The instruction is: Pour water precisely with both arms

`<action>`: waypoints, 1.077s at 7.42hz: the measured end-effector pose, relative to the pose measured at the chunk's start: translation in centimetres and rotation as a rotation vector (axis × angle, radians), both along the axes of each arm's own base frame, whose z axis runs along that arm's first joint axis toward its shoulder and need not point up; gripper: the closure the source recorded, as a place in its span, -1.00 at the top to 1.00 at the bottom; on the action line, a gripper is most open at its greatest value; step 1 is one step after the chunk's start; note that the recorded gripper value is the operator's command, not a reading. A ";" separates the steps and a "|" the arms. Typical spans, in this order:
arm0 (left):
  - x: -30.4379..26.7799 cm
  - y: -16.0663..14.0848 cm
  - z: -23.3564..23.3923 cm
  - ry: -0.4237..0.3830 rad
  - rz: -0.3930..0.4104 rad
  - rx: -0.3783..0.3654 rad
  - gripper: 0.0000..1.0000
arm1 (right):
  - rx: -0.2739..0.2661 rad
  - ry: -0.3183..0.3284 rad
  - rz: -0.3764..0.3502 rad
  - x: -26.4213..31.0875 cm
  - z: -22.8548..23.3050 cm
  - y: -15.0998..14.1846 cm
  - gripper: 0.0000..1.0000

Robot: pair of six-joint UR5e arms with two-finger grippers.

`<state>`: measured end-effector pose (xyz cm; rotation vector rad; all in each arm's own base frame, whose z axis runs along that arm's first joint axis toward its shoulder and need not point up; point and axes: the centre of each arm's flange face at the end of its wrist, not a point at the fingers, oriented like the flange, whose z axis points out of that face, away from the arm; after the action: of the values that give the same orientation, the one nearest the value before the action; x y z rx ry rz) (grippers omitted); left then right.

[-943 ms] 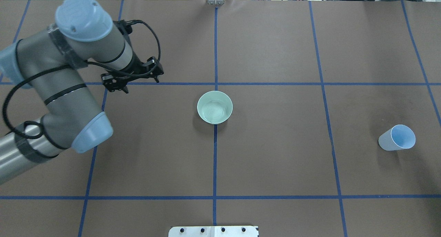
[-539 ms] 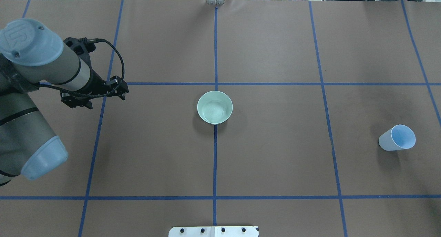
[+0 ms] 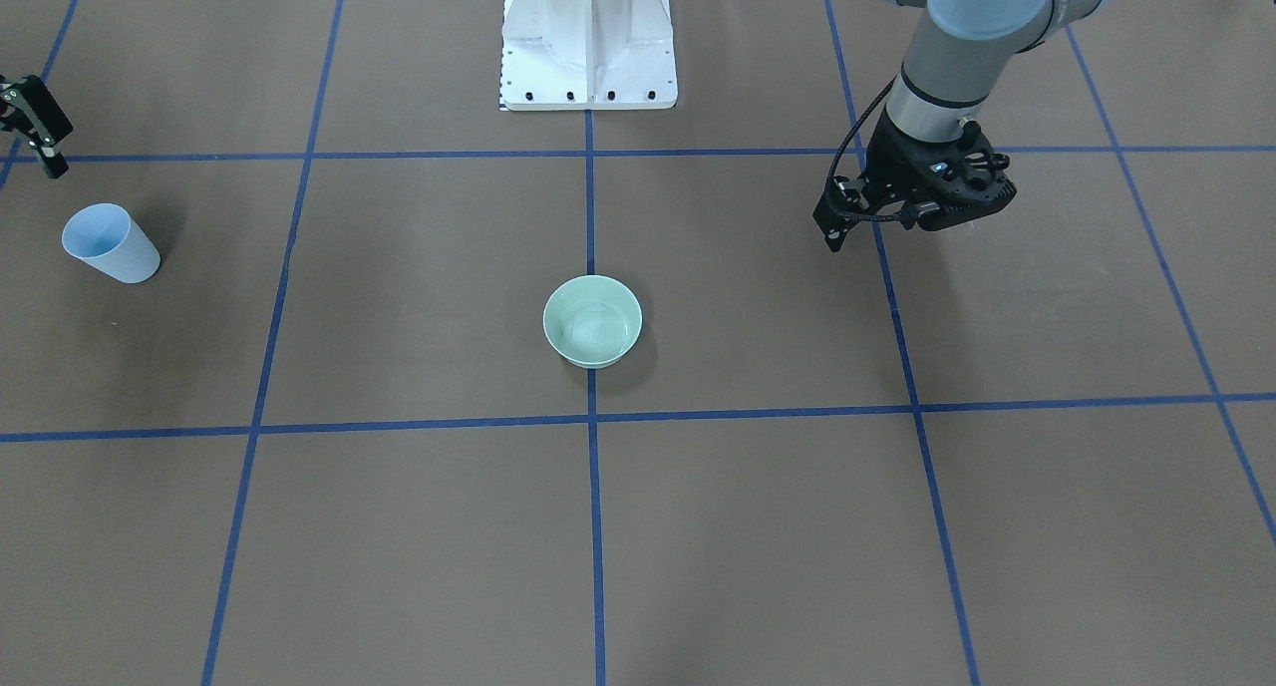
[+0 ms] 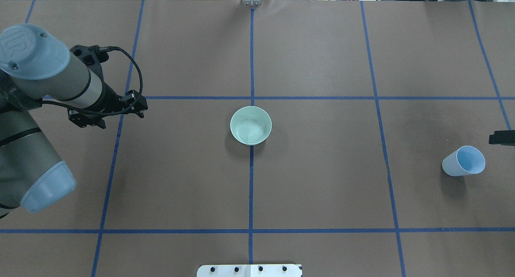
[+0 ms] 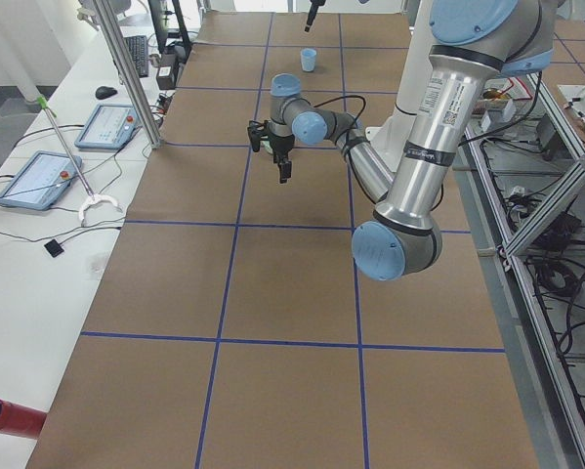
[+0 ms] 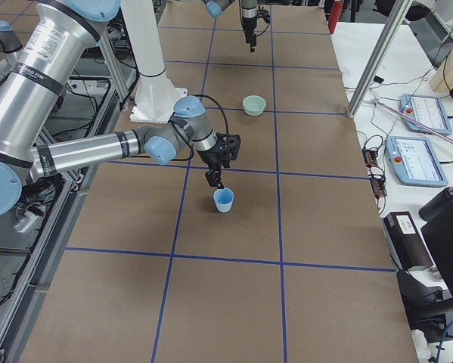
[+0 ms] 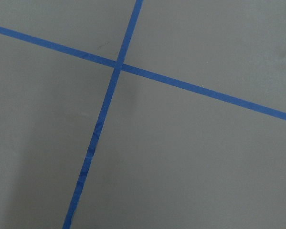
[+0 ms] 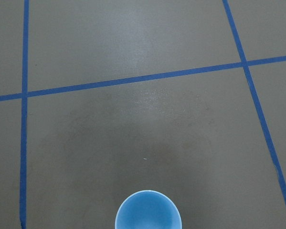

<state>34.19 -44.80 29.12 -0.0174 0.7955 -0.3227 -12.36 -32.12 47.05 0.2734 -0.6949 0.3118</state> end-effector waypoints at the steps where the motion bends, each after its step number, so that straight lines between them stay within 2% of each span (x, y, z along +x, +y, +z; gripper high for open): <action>1: 0.1 0.1 -0.1 0.001 0.002 0.000 1.00 | 0.002 0.019 0.038 -1.1 -0.1 0.4 1.00; 3: 0.2 0.2 -0.1 0.003 0.004 -0.001 1.00 | 0.021 0.059 0.084 -4.3 0.1 1.9 1.00; 5: 0.3 0.2 -0.2 0.004 0.005 -0.002 1.00 | 0.037 0.080 0.118 -8.0 0.5 4.6 1.00; 8: 0.4 0.3 -0.1 0.006 0.006 -0.008 1.00 | 0.085 0.121 0.180 -9.7 1.8 7.2 1.00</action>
<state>34.59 -44.53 28.99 -0.0283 0.7997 -0.3199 -22.11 -24.90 48.87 0.4340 -0.5657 0.4339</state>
